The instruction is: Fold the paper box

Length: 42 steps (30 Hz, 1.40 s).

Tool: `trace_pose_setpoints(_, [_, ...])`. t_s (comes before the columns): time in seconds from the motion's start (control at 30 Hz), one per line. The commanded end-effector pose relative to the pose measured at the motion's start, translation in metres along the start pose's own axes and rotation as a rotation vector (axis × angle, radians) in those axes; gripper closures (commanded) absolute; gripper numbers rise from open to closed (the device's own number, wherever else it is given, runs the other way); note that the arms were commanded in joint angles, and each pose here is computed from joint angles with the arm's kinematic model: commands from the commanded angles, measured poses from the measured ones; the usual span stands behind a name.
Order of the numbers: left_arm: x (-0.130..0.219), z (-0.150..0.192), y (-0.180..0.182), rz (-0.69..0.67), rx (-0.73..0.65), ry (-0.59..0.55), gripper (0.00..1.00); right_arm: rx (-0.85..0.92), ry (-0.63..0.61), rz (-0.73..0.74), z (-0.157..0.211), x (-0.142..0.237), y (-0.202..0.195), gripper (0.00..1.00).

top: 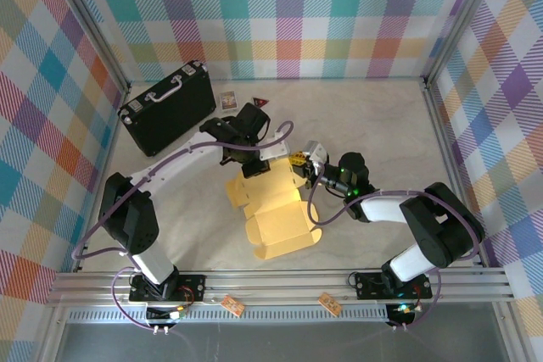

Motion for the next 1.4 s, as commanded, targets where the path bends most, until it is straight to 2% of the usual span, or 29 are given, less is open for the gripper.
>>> trace_pose_setpoints(0.0, [0.009,0.0,-0.004,-0.065,-0.053,-0.019,1.0,0.033,-0.058,0.001,-0.016,0.002,0.001,0.91])
trace_pose_setpoints(0.07, [0.01,0.001,-0.004,-0.1,-0.068,-0.011,1.0,0.028,-0.057,0.008,-0.016,0.003,0.0,0.86])
trace_pose_setpoints(0.1, [0.012,0.002,-0.003,-0.12,-0.074,-0.006,1.0,0.028,-0.06,0.015,-0.018,0.003,-0.001,0.81])
trace_pose_setpoints(0.2, [0.015,0.004,-0.003,-0.174,-0.096,0.003,1.0,0.015,-0.065,0.038,-0.023,0.007,-0.004,0.52])
trace_pose_setpoints(0.27, [0.019,0.003,-0.002,-0.207,-0.094,-0.011,1.0,0.003,-0.061,0.046,-0.031,0.012,-0.005,0.41])
trace_pose_setpoints(0.43, [0.018,0.002,0.0,-0.313,-0.118,-0.025,1.0,-0.055,0.01,0.089,-0.042,0.037,-0.007,0.35])
trace_pose_setpoints(0.5, [0.019,0.0,0.0,-0.353,-0.131,-0.039,1.0,-0.145,0.036,0.15,-0.046,0.051,-0.013,0.32])
trace_pose_setpoints(0.63, [0.019,-0.004,-0.004,-0.417,-0.179,-0.06,1.0,-0.332,0.118,0.284,-0.048,0.08,-0.029,0.18])
trace_pose_setpoints(0.9, [0.004,-0.011,-0.017,-0.568,-0.304,-0.045,1.0,-0.591,0.409,0.329,-0.079,0.082,-0.055,0.14])
trace_pose_setpoints(1.03, [-0.007,-0.018,-0.028,-0.625,-0.369,-0.048,1.0,-0.658,0.496,0.156,-0.086,0.062,-0.059,0.16])
trace_pose_setpoints(1.13, [-0.017,-0.019,-0.034,-0.652,-0.403,-0.058,1.0,-0.645,0.593,0.078,-0.086,0.049,-0.067,0.18])
trace_pose_setpoints(1.23, [-0.026,-0.017,-0.036,-0.687,-0.442,-0.054,1.0,-0.6,0.576,-0.065,-0.095,0.04,-0.071,0.2])
trace_pose_setpoints(1.37, [-0.032,-0.013,-0.036,-0.731,-0.479,-0.069,1.0,-0.425,0.56,-0.209,-0.099,0.031,-0.072,0.21])
Point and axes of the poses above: each hand's point on the last joint's axis, 136 mm out from that joint toward the fingers, its own x axis back along the fingers, its own y axis along the line the jaws close on, z = x × y, the point moved 3 cm from there along x, back along the fingers, and after that the axes turned 5 degrees about x, right-handed, at the moved point
